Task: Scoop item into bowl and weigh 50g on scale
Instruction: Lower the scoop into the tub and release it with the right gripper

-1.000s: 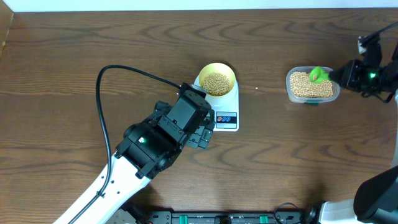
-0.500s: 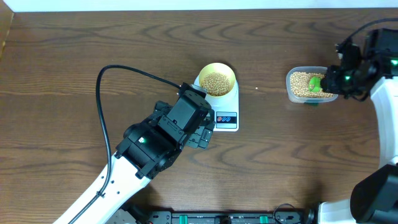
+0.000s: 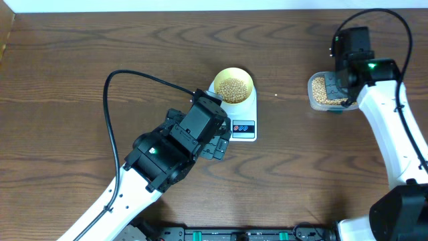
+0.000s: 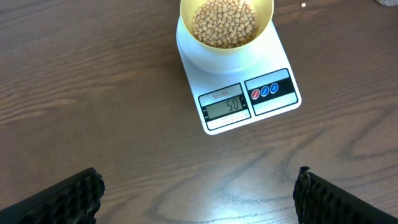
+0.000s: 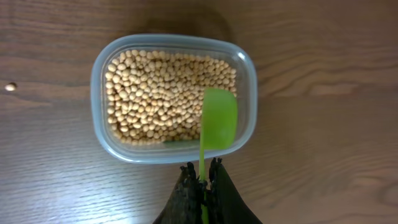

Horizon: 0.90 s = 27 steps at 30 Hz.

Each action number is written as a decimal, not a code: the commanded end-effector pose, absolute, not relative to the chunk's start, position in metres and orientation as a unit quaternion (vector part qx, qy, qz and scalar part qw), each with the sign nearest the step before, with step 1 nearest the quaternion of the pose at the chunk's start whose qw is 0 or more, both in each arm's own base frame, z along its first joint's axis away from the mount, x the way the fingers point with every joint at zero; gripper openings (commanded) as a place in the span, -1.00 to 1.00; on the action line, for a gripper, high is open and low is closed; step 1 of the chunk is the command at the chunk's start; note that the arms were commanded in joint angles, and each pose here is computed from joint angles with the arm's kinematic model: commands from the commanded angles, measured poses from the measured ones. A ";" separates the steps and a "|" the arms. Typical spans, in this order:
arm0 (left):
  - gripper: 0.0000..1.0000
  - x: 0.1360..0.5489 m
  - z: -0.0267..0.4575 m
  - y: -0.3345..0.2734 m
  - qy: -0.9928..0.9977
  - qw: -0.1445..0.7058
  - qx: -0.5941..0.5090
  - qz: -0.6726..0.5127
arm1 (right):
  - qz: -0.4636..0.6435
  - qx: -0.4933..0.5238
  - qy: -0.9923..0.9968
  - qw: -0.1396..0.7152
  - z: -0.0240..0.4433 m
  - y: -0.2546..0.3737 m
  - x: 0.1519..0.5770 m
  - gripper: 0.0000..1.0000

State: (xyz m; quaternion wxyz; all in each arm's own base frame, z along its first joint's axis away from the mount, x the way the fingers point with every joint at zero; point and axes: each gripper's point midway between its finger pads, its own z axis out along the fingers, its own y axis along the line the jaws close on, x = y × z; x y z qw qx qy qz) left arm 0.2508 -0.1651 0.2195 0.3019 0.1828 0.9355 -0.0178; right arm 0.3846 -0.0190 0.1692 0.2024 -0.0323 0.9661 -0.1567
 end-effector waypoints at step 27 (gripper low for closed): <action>1.00 0.254 0.224 -0.162 0.933 0.310 0.184 -0.007 | -0.070 0.064 0.983 0.157 0.106 -0.016 0.399 -0.97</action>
